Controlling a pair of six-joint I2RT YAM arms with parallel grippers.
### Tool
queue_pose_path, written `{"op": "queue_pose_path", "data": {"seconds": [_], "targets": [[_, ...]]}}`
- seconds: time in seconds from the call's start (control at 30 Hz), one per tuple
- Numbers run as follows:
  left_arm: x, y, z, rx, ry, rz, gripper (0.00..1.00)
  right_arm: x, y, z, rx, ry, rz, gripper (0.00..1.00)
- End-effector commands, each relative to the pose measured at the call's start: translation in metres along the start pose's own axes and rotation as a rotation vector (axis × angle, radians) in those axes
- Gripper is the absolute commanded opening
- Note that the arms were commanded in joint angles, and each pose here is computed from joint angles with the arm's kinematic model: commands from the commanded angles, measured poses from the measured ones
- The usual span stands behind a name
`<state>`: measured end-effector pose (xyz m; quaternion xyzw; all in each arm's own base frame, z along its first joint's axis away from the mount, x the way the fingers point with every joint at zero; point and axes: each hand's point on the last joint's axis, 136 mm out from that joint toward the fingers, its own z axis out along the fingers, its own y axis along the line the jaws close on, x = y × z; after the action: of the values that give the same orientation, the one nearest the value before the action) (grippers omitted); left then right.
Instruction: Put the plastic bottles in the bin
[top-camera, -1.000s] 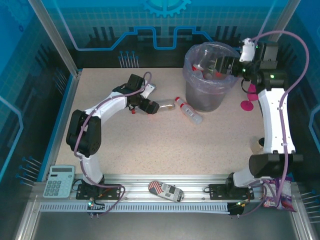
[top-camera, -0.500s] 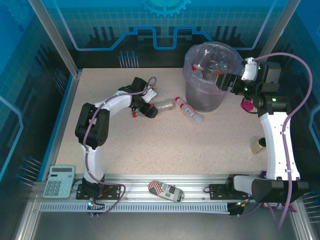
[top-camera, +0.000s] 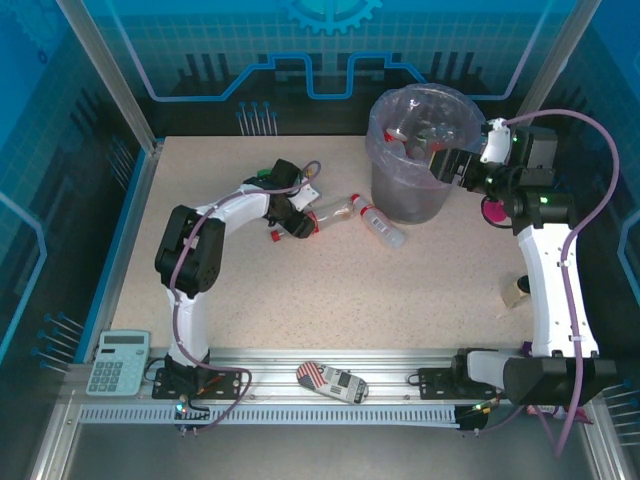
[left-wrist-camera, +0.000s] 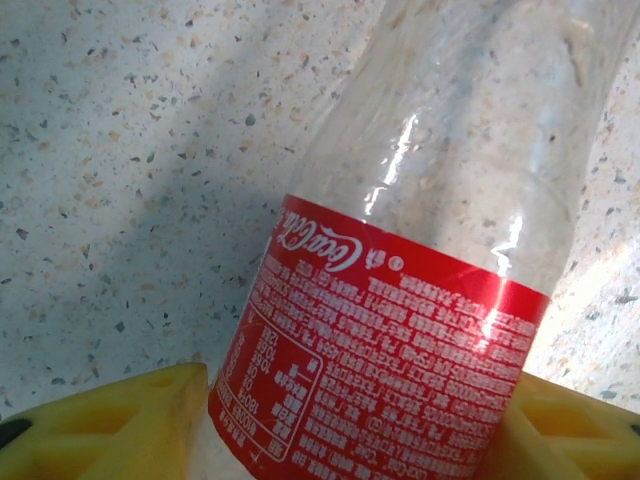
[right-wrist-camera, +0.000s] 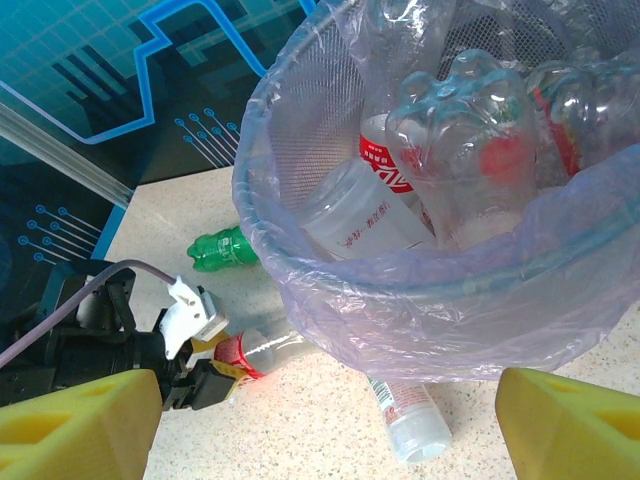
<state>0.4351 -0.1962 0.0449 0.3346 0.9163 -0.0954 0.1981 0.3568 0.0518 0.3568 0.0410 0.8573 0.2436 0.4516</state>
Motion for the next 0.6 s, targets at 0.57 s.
{"op": "queue_pose_path", "data": {"seconds": [0.57], "targets": [[-0.037,-0.037,-0.162,0.009,-0.511,-0.208,0.47,0.004,0.101,0.017,-0.235,-0.059,-0.072,0.88]]}}
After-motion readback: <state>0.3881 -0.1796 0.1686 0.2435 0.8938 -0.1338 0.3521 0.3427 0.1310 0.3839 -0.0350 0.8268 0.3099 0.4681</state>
